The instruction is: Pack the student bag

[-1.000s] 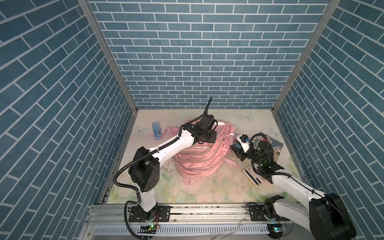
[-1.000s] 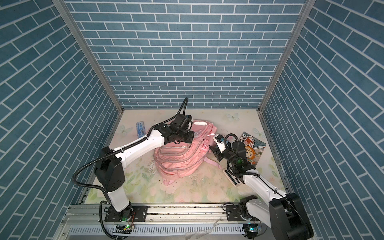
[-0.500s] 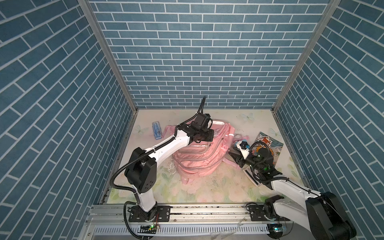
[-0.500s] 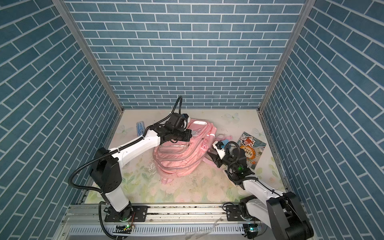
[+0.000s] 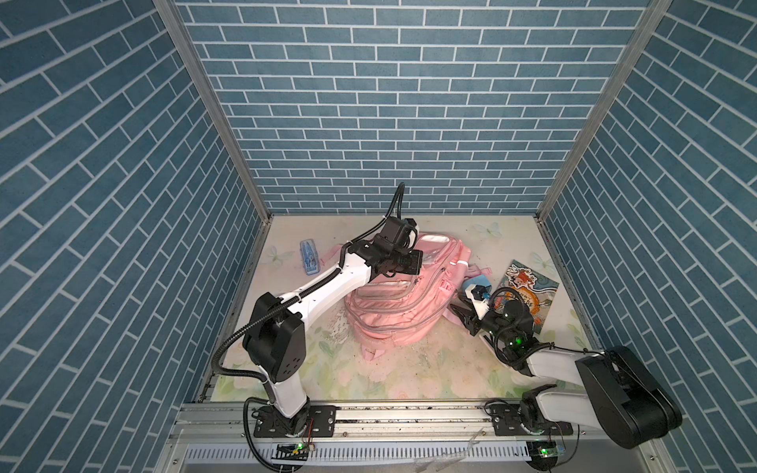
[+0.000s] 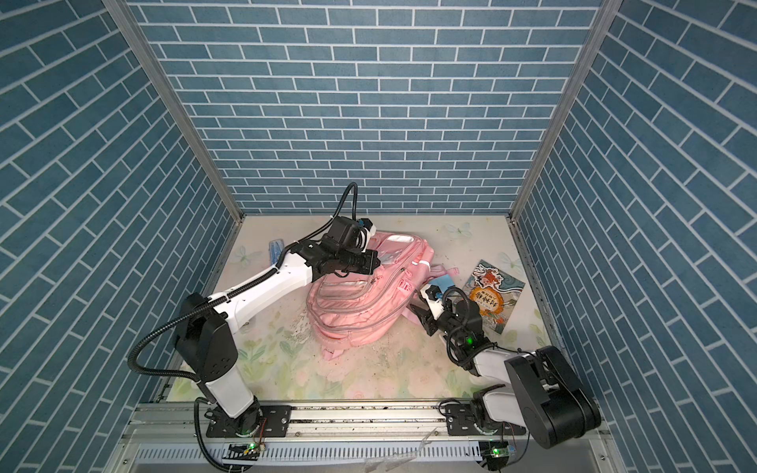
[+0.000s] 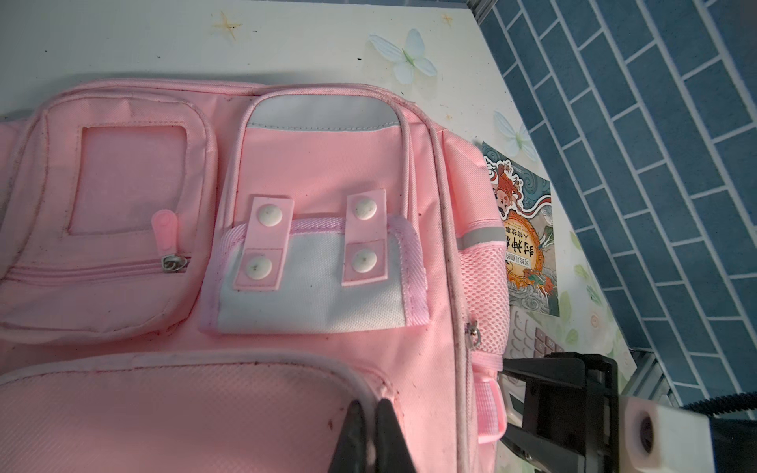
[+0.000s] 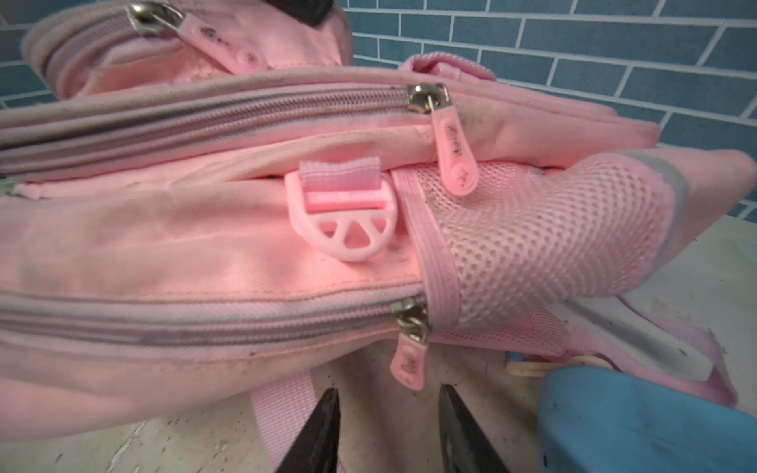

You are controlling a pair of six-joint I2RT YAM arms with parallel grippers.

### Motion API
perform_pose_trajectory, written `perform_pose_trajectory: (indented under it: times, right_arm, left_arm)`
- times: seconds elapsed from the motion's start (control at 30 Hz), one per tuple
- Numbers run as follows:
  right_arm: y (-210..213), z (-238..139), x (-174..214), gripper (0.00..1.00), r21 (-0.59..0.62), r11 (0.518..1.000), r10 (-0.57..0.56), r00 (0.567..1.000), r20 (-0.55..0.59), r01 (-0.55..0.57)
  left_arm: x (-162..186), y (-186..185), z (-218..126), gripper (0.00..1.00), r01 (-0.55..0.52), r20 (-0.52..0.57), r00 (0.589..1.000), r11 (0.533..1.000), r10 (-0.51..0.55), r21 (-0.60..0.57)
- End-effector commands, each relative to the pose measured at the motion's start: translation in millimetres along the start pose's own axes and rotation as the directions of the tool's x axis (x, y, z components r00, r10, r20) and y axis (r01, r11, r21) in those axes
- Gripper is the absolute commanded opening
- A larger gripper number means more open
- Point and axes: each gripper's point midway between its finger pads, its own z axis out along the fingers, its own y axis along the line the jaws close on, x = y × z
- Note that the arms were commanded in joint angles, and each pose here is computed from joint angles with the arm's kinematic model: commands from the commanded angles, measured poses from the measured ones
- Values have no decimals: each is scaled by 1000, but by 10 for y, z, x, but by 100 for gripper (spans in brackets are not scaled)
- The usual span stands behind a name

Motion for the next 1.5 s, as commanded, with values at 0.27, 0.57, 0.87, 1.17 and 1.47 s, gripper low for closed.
perform_pose_trajectory:
  times: [0.27,0.57,0.87,1.17,1.47]
  right_arm:
    - [16,134,-227,38,-70,994,-76,995,71,81]
    - [132,163,-135,20,-150,987,-44,998,52,51]
    - [43,142,-275,5,-97,995,-8,997,75,15]
    - [149,193,-268,0,-126,991,-36,999,17,38]
    - [317,152,-341,0,-57,998,-37,998,-52,34]
  left_arm:
    - [-506,-357,-417,0,-59,182,982,993,41,97]
    - [-604,-297,-433,0,-7,207,978,992,-18,123]
    - [-608,-198,-421,0,46,224,972,991,-74,127]
    - [-613,-120,-397,0,150,243,953,980,-178,130]
    - [-431,172,-452,0,386,308,867,919,-392,83]
